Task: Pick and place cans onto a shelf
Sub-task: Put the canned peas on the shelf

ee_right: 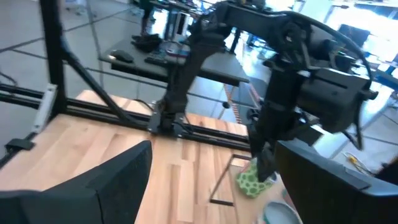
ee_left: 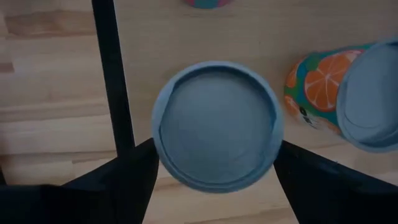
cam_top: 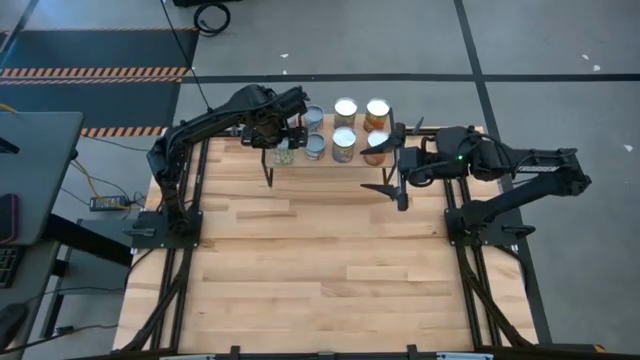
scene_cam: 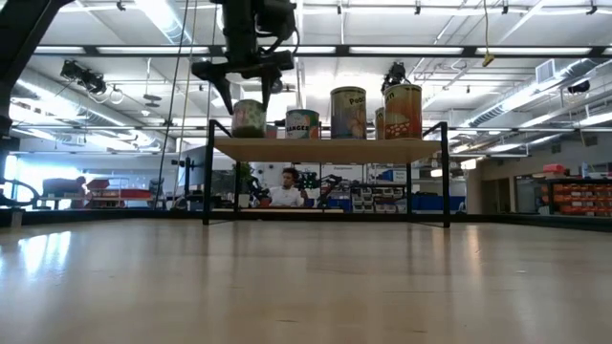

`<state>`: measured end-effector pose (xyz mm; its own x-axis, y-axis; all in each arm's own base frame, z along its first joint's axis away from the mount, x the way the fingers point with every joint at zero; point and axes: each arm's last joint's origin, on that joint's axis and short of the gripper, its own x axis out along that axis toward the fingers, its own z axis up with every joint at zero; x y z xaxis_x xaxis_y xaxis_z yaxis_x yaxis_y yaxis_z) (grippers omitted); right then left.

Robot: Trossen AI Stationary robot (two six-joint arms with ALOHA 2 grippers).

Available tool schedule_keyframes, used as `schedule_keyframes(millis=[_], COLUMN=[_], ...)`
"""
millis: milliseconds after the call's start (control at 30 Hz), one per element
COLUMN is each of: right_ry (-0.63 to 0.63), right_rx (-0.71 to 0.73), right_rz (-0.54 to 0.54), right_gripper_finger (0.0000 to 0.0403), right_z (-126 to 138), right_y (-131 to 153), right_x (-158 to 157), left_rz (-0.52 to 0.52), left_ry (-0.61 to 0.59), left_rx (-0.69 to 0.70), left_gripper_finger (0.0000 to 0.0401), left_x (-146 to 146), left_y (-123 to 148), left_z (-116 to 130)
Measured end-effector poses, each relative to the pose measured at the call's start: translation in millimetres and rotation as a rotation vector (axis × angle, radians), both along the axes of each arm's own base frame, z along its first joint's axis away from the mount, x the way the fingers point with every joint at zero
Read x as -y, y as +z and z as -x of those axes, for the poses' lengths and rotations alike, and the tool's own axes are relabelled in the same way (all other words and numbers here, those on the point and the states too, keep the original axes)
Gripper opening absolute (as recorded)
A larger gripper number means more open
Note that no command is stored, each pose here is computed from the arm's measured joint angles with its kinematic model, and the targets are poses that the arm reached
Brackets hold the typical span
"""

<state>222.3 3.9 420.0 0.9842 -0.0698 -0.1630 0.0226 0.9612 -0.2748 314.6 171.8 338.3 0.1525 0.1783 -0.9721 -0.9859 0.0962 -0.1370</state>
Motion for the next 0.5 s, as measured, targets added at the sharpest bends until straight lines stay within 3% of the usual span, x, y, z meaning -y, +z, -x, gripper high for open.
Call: schedule_keyframes(millis=[500], right_ry=[-0.129], right_rx=[0.003], right_rz=[-0.014], right_gripper_finger=[0.0346], right_z=[0.4], right_y=[-0.1], right_x=[14.3], left_rz=[-0.013], left_ry=[-0.105], left_rx=[0.002], left_gripper_finger=[0.0314], left_x=[-4.3], left_y=[3.7], left_z=[4.5])
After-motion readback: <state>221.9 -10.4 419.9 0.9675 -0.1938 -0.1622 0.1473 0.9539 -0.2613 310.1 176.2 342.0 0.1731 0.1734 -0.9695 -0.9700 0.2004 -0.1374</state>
